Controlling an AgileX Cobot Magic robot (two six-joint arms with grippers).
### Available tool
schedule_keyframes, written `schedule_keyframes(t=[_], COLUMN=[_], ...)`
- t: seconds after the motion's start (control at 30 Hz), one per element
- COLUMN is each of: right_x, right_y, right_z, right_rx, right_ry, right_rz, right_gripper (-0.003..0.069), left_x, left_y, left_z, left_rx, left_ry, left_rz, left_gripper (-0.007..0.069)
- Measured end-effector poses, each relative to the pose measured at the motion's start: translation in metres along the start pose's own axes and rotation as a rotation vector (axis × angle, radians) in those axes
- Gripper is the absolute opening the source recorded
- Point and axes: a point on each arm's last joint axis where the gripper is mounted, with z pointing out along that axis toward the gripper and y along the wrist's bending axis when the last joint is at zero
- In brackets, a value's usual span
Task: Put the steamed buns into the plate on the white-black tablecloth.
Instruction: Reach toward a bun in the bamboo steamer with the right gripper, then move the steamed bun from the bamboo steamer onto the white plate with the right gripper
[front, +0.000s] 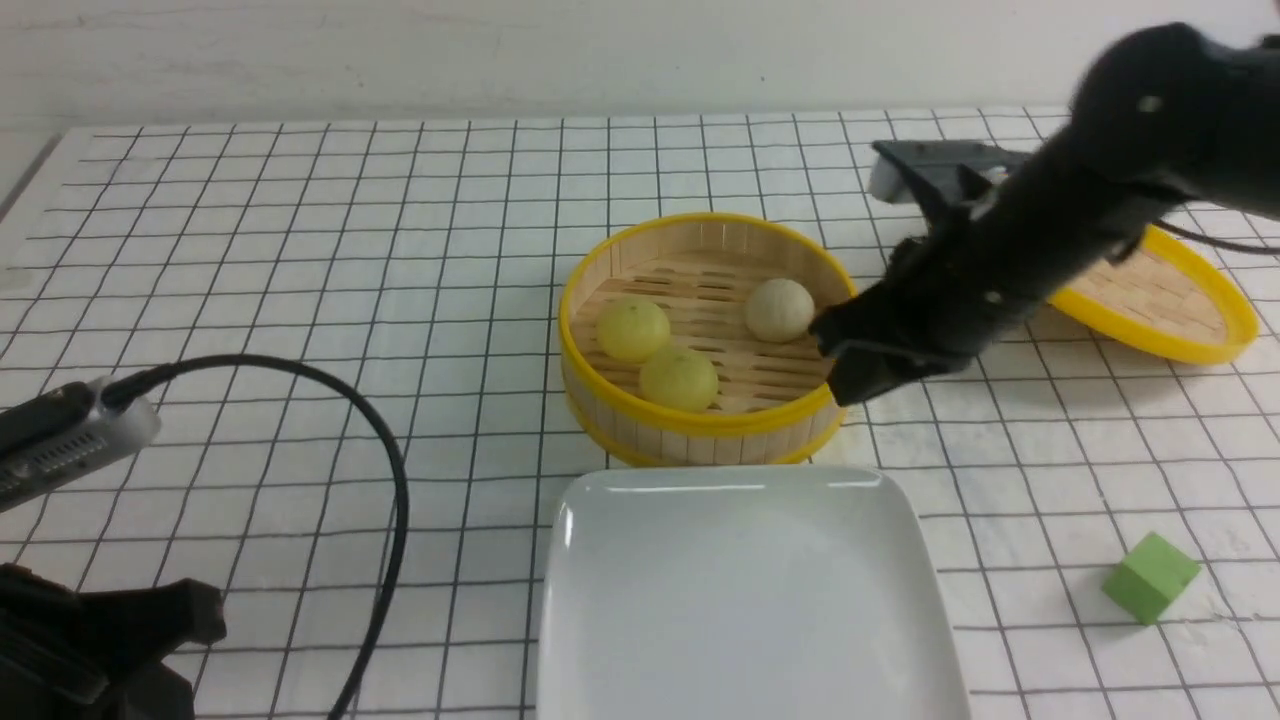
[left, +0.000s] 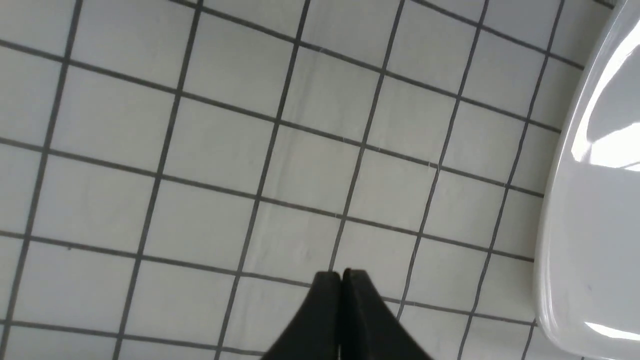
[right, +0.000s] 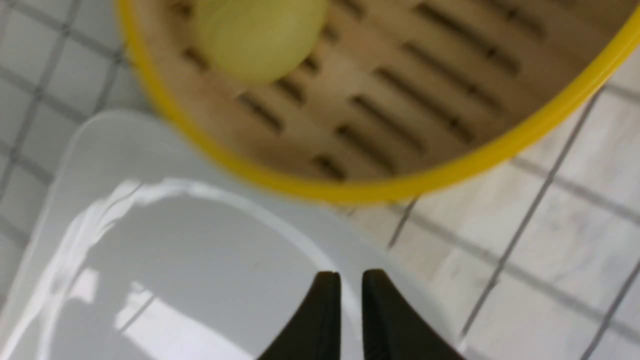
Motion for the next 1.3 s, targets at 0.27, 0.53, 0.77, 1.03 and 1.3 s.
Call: schedule_keyframes(t=[0.27,0.53,0.77,1.03,1.3], right_x=[-0.067,-0.086,-0.085,-0.070,0.013], right_y=[-0.013,-0.024,-0.024,0.011,0.055], right_z=[0.038,0.068,0.068,-0.047,-0.049], right_rx=[0.120,0.153,0.161,0.132,0.058], right_ry=[-0.052,-0.152,-0.126,-0.081,0.091], right_rz=[0.062,0.035,0.026,-0.043,-0.084], right_gripper=[0.0316,0.0322,0.0037,0.0021,0.0021], left_x=[-0.001,-0.002,-0.002,-0.003,-0.006], left_y=[0.001,0.002,0.002,0.002,0.001], left_z=[0.000,0.000,0.000,0.000,0.000], left_rx=[-0.010,-0.018,-0.021,-0.023,-0.016], left_ry=[-0.014,-0.019,-0.020,-0.031,-0.065], left_rz=[0.009,0.015,0.017,0.019,0.014], left_gripper=[0.0034,0.0039,0.0045,0.0054,0.0055])
